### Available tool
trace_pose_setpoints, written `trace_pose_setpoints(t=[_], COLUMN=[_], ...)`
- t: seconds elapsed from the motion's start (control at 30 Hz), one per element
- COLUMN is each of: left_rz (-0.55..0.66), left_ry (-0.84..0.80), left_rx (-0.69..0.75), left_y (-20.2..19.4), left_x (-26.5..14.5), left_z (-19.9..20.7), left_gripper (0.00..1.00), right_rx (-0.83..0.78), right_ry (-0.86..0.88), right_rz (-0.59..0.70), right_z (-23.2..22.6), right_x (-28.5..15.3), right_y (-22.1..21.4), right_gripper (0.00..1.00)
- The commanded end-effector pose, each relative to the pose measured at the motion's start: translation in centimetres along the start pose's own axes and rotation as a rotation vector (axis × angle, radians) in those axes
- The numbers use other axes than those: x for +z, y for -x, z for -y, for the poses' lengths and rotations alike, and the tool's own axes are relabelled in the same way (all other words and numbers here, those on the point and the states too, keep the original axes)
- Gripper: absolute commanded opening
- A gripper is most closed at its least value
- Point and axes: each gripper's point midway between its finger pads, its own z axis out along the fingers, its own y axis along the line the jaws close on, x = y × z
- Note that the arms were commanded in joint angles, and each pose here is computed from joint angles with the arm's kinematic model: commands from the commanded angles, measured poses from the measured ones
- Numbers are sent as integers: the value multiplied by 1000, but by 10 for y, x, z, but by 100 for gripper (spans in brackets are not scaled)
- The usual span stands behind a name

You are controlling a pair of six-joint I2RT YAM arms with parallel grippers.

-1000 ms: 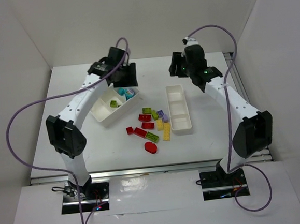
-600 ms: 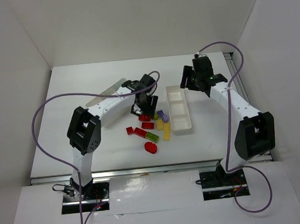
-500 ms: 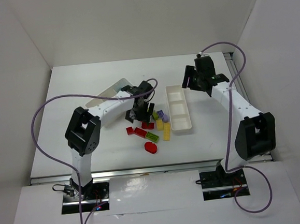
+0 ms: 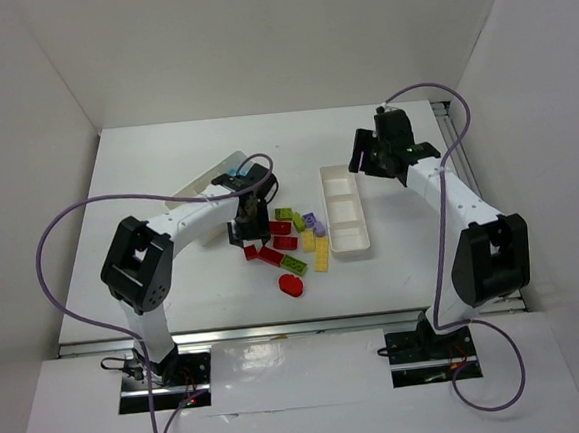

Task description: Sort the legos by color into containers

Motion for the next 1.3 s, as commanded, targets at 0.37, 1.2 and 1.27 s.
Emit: trace_pose_setpoints(t=[0.37,1.2,1.27], left_rz=[-48,261,286], left_ry=[70,43,79], left_rx=[-210,-180,-222], left_y=[-2,121,132], left_x=[34,-75,-79], left_z=[-18,-45,-69], left_gripper=[67,26,26], right_rx=[-23,-23,-24], right_ry=[9,0,-8], right_rz=[-32,-30,-27], right_z=[-2,-3,-1], right_x=[8,12,12], right_y=[-7,0,0], right_gripper=[70,70,70])
